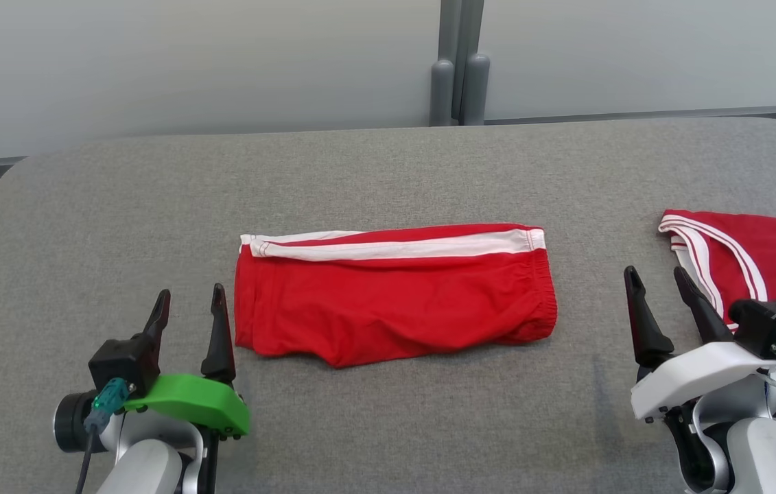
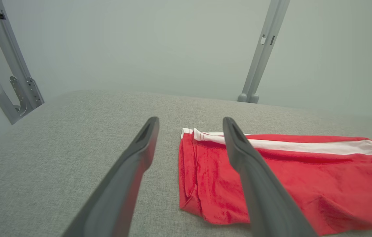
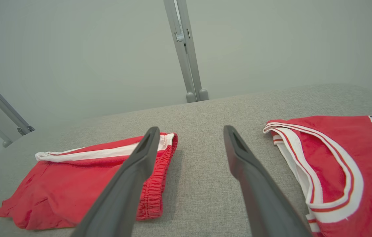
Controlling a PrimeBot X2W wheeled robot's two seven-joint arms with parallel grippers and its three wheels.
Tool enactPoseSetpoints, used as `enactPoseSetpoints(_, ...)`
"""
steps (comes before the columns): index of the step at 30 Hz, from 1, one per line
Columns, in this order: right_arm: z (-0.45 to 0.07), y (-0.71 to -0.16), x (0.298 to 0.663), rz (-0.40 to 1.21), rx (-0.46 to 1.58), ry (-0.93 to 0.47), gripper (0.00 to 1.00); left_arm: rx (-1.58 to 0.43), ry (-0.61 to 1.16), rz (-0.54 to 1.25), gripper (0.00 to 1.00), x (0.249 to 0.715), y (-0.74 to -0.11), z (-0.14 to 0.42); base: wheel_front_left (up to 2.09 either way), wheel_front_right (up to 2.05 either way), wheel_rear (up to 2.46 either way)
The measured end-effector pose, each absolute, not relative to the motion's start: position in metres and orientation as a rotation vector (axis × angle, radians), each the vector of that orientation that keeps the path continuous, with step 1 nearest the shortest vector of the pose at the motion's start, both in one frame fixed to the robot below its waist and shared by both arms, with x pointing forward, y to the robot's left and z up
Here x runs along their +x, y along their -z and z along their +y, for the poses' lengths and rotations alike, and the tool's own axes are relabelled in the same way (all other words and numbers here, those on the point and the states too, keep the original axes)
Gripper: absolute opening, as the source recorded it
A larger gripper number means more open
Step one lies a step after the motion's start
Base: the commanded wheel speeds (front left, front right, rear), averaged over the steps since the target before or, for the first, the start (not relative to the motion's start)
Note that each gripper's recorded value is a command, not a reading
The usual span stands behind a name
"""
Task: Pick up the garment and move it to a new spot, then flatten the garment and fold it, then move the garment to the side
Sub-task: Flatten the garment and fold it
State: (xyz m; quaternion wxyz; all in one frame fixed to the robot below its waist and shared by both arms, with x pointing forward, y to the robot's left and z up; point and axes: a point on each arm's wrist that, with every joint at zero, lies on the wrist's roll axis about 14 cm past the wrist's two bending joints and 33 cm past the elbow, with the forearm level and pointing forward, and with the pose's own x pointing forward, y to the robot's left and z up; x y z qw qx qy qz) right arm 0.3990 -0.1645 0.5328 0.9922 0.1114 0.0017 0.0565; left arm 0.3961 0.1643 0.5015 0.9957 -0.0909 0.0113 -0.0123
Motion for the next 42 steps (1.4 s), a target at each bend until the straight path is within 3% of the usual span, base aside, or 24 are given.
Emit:
enactPoseSetpoints(19, -0.123, -0.486, 0.424, 0.240, 0.210, -0.215, 1.00, -0.196, -0.034, -0.022, 1.00, 0.373, -0.514, 0.179, 0.00, 0.00, 0.00)
enactPoseSetpoints(37, -0.082, -0.414, 0.443, 0.452, 0.452, -0.233, 1.00, -0.203, -0.090, 0.031, 1.00, 0.371, -0.499, 0.196, 0.00, 0.00, 0.00)
enactPoseSetpoints(38, -0.080, -0.412, 0.443, 0.456, 0.455, -0.237, 0.93, -0.202, -0.091, 0.034, 1.00, 0.371, -0.498, 0.196, 0.00, 0.00, 0.00)
enactPoseSetpoints(40, -0.077, -0.409, 0.444, 0.468, 0.462, -0.239, 0.55, -0.202, -0.091, 0.034, 1.00, 0.371, -0.499, 0.196, 0.00, 0.00, 0.00)
enactPoseSetpoints(42, -0.075, -0.407, 0.444, 0.477, 0.462, -0.240, 0.42, -0.201, -0.091, 0.031, 1.00, 0.373, -0.499, 0.197, 0.00, 0.00, 0.00)
